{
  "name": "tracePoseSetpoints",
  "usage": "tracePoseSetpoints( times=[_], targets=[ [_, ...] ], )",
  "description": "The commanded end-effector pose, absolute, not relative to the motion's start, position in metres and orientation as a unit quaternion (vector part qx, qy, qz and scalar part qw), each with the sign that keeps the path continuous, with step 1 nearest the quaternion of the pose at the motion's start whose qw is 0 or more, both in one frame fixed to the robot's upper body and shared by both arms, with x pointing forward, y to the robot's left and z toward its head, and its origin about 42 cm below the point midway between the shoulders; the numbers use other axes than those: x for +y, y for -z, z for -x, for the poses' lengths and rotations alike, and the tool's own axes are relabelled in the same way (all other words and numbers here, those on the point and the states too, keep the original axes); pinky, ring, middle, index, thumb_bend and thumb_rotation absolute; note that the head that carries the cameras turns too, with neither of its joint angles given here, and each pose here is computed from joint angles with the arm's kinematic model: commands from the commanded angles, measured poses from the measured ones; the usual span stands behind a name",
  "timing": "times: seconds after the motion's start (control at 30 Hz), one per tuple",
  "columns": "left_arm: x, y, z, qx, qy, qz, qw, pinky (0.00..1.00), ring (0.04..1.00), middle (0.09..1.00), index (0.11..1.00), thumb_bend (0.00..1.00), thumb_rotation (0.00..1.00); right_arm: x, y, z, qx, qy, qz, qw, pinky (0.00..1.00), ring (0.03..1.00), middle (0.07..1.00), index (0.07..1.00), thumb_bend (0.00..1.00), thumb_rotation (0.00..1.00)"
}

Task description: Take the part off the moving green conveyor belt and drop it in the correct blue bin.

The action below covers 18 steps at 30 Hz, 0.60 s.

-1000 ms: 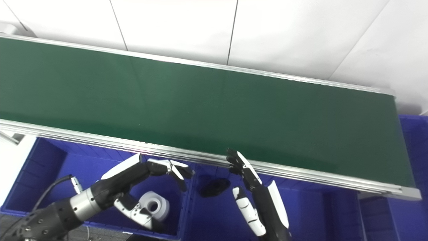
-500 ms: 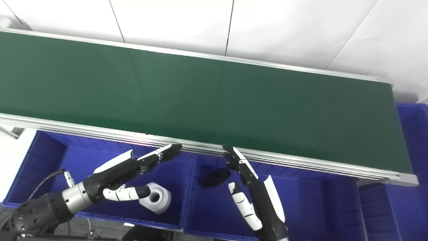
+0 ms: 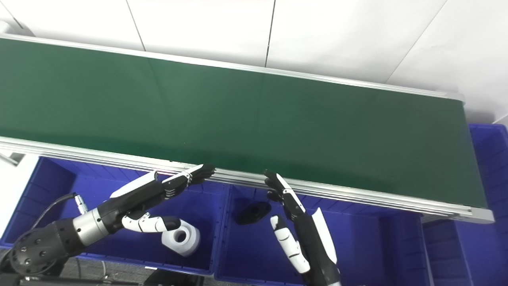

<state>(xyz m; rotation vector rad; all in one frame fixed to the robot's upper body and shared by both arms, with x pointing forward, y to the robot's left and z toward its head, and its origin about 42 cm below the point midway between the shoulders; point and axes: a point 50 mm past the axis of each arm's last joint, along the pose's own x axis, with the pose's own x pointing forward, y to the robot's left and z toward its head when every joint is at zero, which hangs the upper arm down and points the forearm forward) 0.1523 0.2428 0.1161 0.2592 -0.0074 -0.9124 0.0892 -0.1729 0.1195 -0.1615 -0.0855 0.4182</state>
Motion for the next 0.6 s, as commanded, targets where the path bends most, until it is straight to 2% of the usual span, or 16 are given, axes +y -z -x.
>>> tracePoseSetpoints(
  times=[0.0, 0.33, 0.57],
  targets=[
    [0.2466, -0.1282, -0.1566, -0.024, 0.442, -0.132, 0.887, 1.00, 1.000, 1.000, 1.000, 0.37, 0.71, -0.1710, -0.1287, -0.0898, -0.057, -0.207, 0.074, 0.974, 0.85, 0.913, 0.939, 0.923, 0.41, 1.00],
    [0.2474, -0.1264, -0.1574, -0.021, 0.440, -0.131, 0.888, 1.00, 1.000, 1.000, 1.000, 0.40, 0.70, -0.1695, -0.1279, -0.0889, -0.058, -0.212, 0.077, 0.973, 0.85, 0.913, 0.940, 0.925, 0.41, 1.00],
    [0.2465, -0.1267, -0.1576, -0.049, 0.415, -0.119, 0.901, 1.00, 1.000, 1.000, 1.000, 0.37, 0.66, -0.1695, -0.1276, -0.0875, -0.056, -0.212, 0.074, 0.973, 0.85, 0.919, 0.944, 0.928, 0.41, 1.00]
  ],
)
